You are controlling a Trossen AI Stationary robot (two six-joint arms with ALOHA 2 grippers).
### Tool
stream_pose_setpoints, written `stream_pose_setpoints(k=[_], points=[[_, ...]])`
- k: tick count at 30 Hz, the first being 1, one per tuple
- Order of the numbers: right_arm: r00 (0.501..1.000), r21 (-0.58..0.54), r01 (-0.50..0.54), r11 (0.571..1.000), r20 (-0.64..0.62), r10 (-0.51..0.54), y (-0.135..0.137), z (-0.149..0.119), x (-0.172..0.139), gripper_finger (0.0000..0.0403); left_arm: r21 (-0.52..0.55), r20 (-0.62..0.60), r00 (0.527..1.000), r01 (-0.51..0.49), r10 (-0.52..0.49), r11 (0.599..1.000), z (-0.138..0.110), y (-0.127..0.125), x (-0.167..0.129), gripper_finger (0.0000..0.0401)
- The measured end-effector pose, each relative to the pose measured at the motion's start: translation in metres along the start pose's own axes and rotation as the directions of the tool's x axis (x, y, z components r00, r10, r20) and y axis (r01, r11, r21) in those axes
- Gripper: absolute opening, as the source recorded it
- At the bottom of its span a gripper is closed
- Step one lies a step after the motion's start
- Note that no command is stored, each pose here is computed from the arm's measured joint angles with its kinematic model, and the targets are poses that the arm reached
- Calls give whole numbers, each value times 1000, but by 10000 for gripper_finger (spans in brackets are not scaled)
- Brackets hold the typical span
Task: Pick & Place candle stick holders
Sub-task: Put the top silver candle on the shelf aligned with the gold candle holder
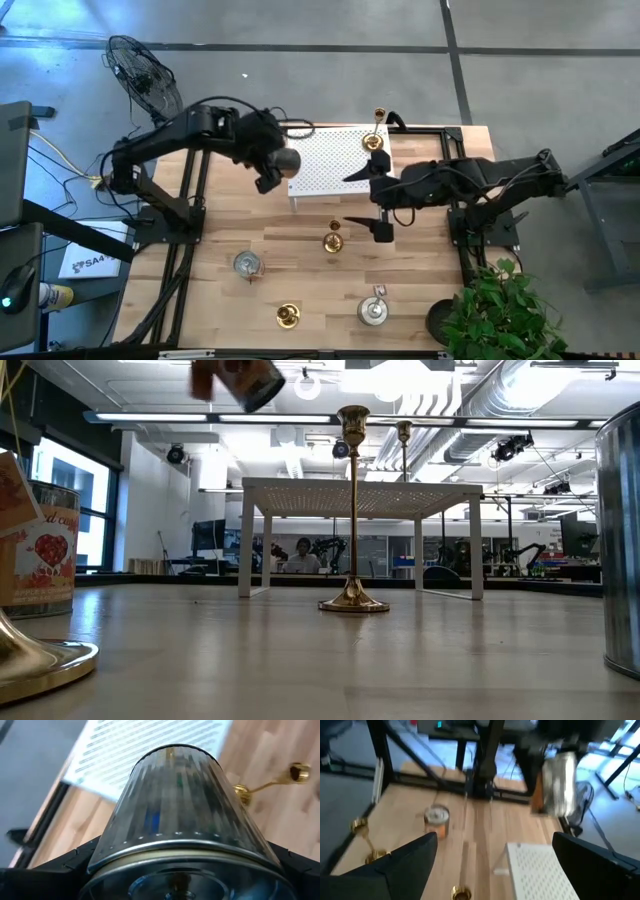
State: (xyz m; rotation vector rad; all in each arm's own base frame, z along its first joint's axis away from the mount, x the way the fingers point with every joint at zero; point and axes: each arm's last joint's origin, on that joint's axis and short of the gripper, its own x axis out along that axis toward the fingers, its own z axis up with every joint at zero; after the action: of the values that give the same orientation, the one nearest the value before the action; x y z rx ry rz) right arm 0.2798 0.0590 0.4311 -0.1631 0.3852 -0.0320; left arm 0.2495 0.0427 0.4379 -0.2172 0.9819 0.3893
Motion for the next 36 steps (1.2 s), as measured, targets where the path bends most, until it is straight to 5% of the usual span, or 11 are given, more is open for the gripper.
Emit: stream_pose_setpoints(k=[10,15,23,29,36], points=[[991,121,-6,993,130,-10,-1,13,-1,389,104,122,989,76,-88,992,8,-26,-2,352],[984,95,61,994,162,-76,-4,16,5,389,148,151,982,93,-115,985,9,-34,-4,352],[993,-82,120,989,9,-119,1,-3,47,390,170,114,986,102,-122,980,11,-44,8,352],[995,-96,91,991,-21,-93,7,-10,64,389,178,44,991,115,-125,977,14,-48,24,352],[995,-94,-95,991,-9,94,17,-9,63,390,193,0,987,155,-158,969,16,-55,38,352]])
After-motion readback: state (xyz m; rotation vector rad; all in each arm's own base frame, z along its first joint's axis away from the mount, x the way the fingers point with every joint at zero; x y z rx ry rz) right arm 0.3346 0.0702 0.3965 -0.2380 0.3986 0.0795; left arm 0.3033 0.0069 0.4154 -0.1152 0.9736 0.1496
